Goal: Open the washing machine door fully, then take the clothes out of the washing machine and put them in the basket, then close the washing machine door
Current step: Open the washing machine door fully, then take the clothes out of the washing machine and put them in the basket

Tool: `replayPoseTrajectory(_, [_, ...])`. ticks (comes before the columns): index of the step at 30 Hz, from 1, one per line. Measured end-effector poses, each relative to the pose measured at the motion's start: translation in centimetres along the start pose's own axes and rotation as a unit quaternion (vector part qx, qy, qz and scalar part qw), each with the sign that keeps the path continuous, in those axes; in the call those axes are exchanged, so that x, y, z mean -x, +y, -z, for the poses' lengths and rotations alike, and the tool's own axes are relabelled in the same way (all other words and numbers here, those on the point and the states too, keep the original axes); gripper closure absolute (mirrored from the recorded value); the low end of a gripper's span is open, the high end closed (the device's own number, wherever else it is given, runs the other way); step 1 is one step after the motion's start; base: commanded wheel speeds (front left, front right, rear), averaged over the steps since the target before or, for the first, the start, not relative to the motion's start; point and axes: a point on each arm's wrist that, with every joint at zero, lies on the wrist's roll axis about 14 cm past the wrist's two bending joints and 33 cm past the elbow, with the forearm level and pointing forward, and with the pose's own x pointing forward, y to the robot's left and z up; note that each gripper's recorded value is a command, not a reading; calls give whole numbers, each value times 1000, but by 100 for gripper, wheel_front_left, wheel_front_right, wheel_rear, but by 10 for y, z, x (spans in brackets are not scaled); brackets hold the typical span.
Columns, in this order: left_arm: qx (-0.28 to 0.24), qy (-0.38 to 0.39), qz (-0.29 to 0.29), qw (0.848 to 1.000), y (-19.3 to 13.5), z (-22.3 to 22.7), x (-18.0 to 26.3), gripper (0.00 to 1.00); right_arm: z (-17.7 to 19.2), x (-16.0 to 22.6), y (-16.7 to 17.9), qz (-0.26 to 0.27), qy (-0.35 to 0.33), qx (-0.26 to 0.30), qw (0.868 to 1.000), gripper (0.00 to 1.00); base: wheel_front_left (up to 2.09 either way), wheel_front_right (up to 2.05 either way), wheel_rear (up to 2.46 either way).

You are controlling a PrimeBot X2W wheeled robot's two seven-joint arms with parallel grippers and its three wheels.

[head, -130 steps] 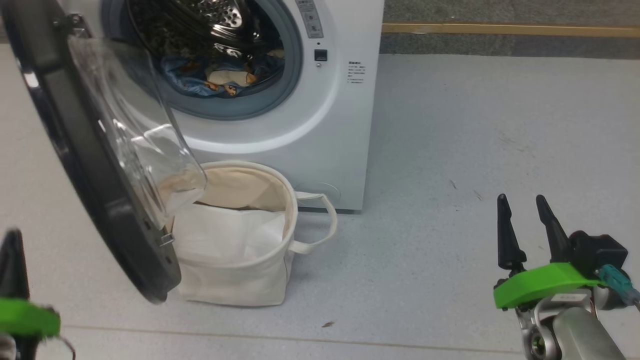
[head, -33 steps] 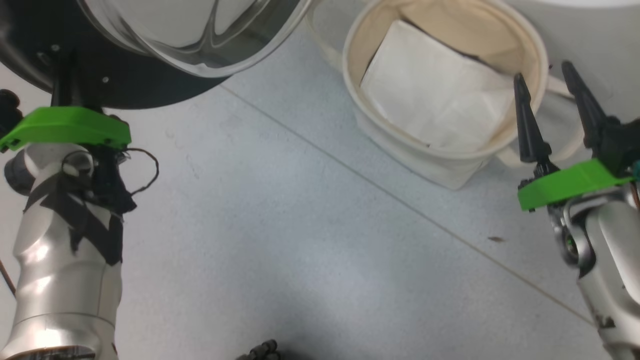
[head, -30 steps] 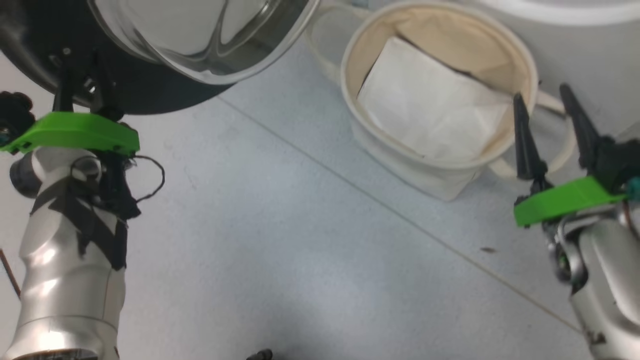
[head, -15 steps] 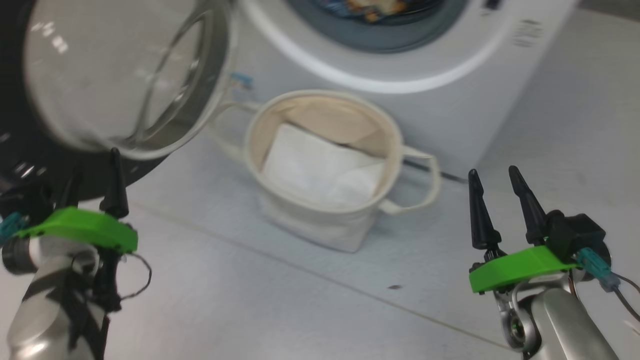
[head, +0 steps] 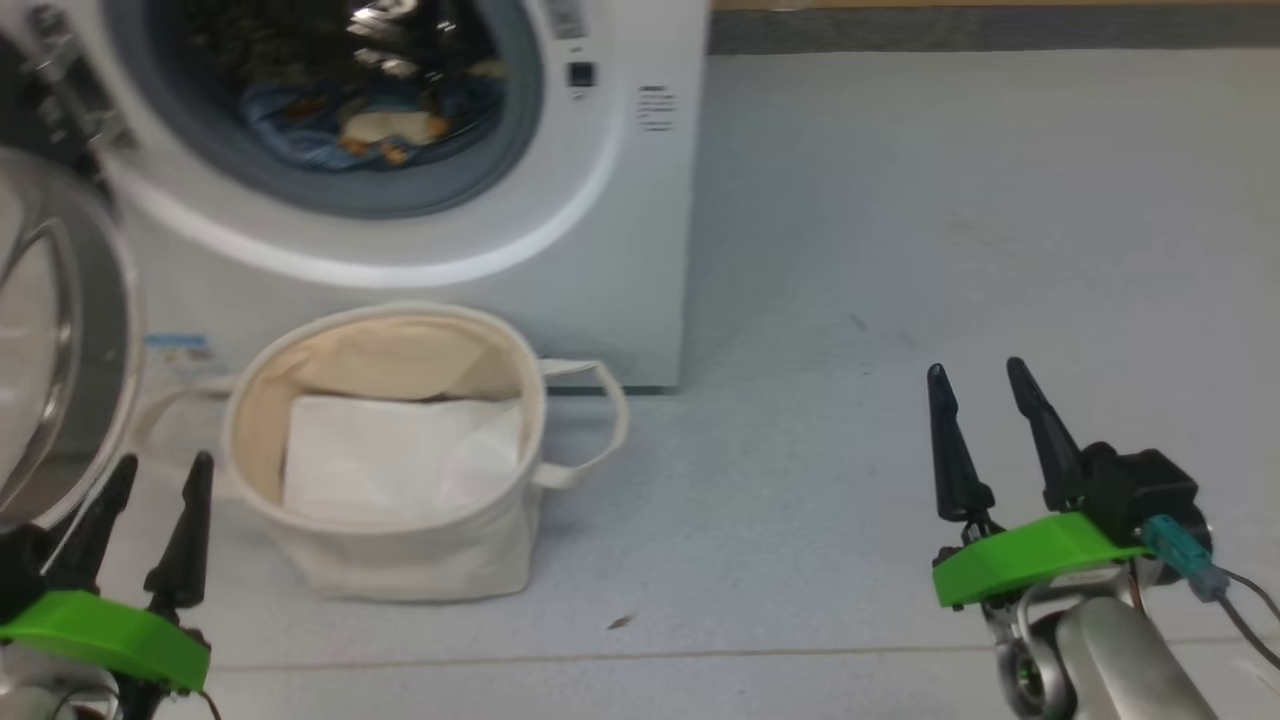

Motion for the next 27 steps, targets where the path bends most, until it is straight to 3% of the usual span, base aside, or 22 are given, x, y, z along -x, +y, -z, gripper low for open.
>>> replayPoseTrajectory(6, [0,-14,28,1000,-26,-12,-8,0,-24,25,-35,56,-27,13,998,0,0,0,0])
replayPoseTrajectory(27, [-8,9,23,1000,-25,1,4,0,-32,35,-38,63,-36,16,997,0,0,0,0])
